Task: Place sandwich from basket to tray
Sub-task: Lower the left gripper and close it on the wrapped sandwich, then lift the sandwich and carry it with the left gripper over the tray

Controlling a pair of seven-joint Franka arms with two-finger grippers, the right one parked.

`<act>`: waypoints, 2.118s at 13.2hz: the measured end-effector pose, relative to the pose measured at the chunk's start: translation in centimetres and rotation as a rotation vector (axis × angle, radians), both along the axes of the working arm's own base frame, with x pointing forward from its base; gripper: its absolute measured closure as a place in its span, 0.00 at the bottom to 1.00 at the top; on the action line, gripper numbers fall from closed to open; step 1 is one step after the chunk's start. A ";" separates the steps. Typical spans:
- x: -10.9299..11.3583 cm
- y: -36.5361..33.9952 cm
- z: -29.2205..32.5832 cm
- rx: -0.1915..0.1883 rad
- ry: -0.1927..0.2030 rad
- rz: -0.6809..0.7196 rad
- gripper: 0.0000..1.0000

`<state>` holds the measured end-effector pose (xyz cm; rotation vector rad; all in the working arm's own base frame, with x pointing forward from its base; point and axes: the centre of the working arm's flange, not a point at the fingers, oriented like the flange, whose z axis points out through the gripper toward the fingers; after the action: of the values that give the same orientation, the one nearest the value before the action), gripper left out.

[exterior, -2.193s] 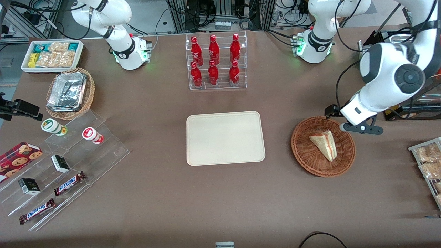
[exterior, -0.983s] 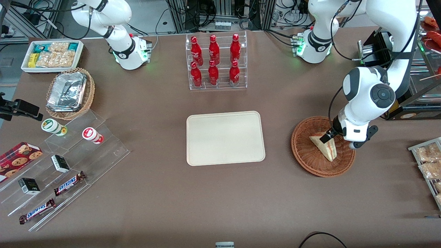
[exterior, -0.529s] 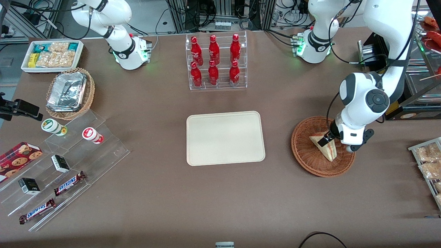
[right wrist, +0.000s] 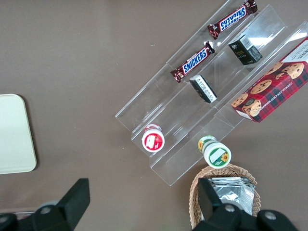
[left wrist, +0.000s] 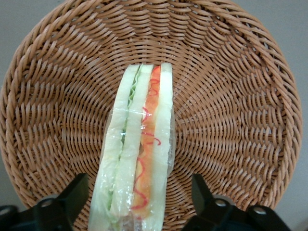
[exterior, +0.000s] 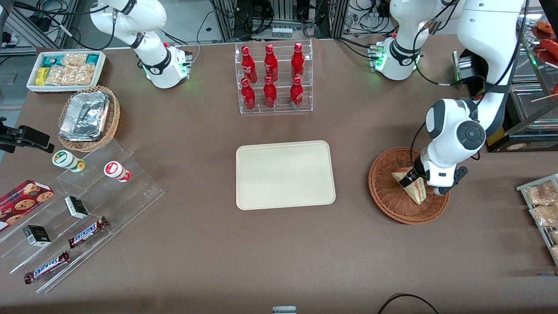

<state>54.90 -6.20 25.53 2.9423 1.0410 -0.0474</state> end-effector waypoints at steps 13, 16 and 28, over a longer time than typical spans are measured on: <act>1.5 -1.9 9.0 0.006 0.076 -0.060 0.84; 1.1 -6.5 9.8 0.008 0.083 -0.144 0.84; -2.2 -35.9 4.4 -0.010 0.070 -0.392 0.84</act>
<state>52.68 -42.13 29.91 3.1051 0.4512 -0.1613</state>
